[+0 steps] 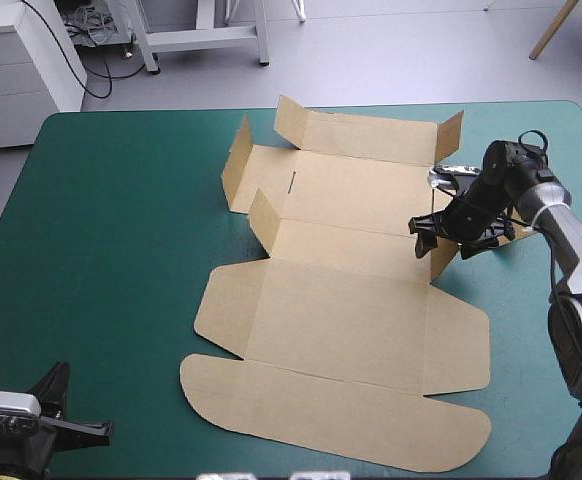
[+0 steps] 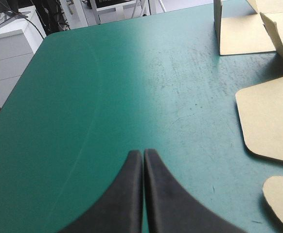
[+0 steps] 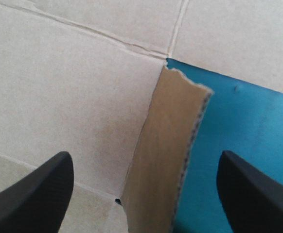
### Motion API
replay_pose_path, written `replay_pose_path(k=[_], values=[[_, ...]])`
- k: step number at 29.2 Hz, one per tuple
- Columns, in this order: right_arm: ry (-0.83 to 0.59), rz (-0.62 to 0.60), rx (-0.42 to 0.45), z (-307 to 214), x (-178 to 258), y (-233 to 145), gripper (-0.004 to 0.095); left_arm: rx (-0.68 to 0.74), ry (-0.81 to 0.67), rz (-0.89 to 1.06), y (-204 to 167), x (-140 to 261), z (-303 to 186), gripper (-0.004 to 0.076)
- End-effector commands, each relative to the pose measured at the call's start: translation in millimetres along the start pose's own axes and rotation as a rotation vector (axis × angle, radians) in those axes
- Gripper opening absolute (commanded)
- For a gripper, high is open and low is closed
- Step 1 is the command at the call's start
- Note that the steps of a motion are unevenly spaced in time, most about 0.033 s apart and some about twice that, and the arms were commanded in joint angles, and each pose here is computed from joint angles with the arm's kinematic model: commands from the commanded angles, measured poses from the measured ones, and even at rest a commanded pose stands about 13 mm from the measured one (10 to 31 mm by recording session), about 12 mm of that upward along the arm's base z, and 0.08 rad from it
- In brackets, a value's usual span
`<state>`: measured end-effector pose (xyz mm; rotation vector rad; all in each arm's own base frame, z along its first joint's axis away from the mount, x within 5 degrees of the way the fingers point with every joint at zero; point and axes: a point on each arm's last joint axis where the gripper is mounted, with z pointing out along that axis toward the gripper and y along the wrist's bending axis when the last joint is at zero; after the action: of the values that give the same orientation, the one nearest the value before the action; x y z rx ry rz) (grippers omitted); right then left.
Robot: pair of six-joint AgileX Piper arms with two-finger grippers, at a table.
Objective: Fold the box
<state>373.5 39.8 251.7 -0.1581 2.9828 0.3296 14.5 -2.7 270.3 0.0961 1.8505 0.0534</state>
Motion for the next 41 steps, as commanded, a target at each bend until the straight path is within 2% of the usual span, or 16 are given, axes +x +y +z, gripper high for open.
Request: replay_pose_path(k=[1,4,8,13,17,21,24,29,32,34,41], values=[[-0.077,-0.009,-0.001,-23.2,-2.6,6.1,0.0691,0.002,-0.114,-0.011,0.4,-12.2,-7.1,-0.0010],[-0.049,0.004,-0.005,-15.6,-4.1,4.6,0.0496,0.002,-0.114,-0.011,0.4,-12.2,-7.1,-0.0010],[-0.030,-0.042,-0.005,-10.4,-4.6,3.5,-0.0027,0.002,-0.114,-0.011,0.4,-12.2,-7.1,-0.0010],[-0.016,-0.149,-0.001,-10.2,-3.6,6.2,0.0000,0.002,-0.114,-0.011,0.4,-12.2,-7.1,-0.0010],[-0.004,-0.268,0.051,-7.1,-4.5,21.7,0.0000,0.002,-0.114,-0.011,0.4,-12.2,-7.1,-0.0010],[-0.025,-0.484,0.062,-9.8,-10.7,53.8,0.0000,0.002,-0.114,-0.011,0.4,-12.2,-7.1,-0.0010],[-0.062,-0.729,0.092,-17.4,-16.9,81.7,0.0000,0.002,-0.114,-0.011,0.4,-12.2,-7.1,-0.0010],[-0.125,-1.317,0.182,-27.5,-22.2,128.3,-0.0020,0.002,-0.114,-0.011,0.4,-12.2,-7.1,-0.0010],[-0.191,-1.579,0.246,-25.9,-29.0,148.2,-0.0020,0.002,-0.114,-0.011,0.4,-12.2,-7.1,-0.0010],[-0.242,-1.644,0.264,-21.2,-33.0,159.9,-0.0020,0.002,-0.114,-0.011,0.4,-12.2,-7.1,-0.0010],[-0.326,-1.713,0.291,0.6,-40.7,181.1,-0.0020,0.002,-0.114,-0.011,0.4,-12.2,-7.1,-0.0010]])
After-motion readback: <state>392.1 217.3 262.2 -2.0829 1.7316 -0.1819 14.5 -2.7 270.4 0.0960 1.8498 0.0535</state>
